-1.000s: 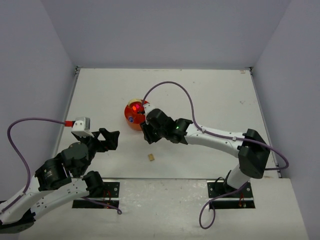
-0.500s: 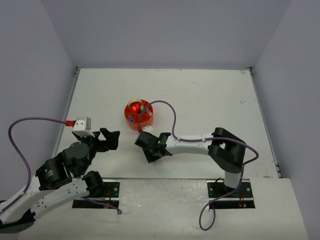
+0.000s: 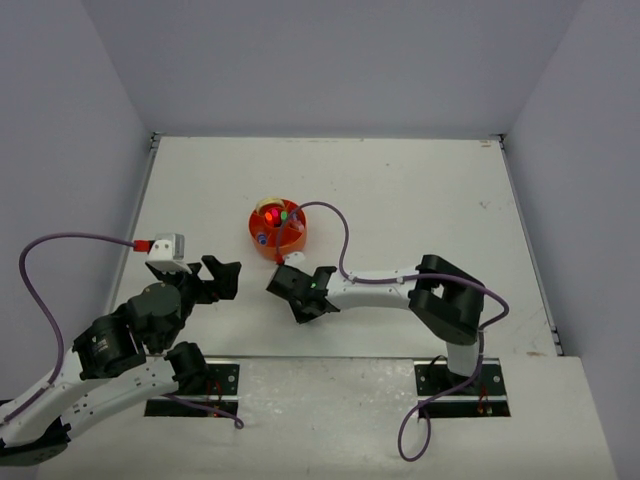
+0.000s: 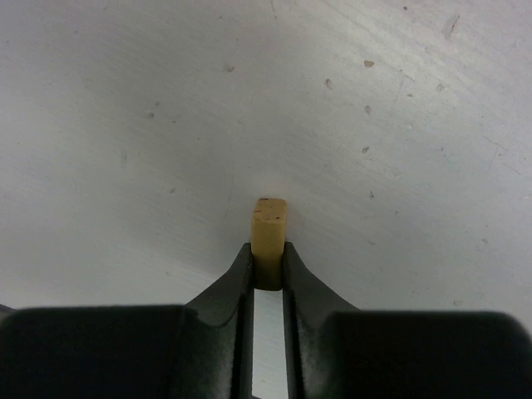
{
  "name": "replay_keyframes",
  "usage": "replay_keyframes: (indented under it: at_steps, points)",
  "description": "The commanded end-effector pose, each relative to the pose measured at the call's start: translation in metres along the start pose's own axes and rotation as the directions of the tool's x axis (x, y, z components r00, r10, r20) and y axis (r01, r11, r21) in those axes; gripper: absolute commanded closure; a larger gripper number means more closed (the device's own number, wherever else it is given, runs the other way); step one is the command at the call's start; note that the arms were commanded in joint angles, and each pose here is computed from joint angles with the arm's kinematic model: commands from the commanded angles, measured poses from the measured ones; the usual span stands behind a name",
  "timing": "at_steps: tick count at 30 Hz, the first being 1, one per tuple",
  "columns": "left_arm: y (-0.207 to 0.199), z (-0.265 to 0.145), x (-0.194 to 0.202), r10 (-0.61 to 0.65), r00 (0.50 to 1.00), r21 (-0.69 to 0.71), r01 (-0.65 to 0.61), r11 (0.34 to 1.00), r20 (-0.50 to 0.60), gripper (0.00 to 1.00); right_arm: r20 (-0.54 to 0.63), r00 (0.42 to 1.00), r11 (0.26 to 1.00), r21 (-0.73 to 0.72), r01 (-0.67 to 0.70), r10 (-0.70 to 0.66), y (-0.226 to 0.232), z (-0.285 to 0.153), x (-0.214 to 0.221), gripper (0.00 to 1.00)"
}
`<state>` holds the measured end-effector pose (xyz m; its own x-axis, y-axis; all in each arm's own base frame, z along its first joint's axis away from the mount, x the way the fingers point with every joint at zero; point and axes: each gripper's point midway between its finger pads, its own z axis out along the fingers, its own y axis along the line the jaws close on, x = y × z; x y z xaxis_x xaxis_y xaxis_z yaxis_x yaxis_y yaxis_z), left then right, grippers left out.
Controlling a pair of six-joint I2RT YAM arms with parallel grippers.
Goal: Sort the stationery into containers
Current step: Pick up the stationery from the center of the board.
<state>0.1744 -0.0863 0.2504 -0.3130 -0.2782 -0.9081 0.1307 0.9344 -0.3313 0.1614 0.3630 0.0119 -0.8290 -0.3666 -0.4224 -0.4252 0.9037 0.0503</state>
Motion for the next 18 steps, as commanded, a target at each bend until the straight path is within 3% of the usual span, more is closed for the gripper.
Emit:
replay_keyframes:
  at_steps: [1,10,14,18]
  points:
    - [-0.002,0.003,-0.002,0.004,1.000,-0.001,-0.004,1.000,0.017,0.00,0.029,1.000,0.998,0.056,-0.011,0.010,-0.005,0.001,-0.007,0.97]
    - [-0.003,0.004,-0.002,0.006,1.000,0.001,-0.006,1.000,0.015,0.00,0.210,0.975,0.997,-0.005,0.083,-0.080,0.001,-0.055,-0.065,1.00]
    - [-0.002,0.003,-0.002,0.003,1.000,0.001,-0.003,1.000,0.018,0.00,0.304,0.928,0.970,-0.047,0.241,-0.216,0.005,-0.084,-0.116,1.00]
    - [-0.002,0.002,-0.003,-0.004,1.000,0.003,0.004,1.000,0.023,0.00,0.367,0.853,0.893,-0.110,0.437,-0.372,0.010,-0.095,-0.146,1.00]
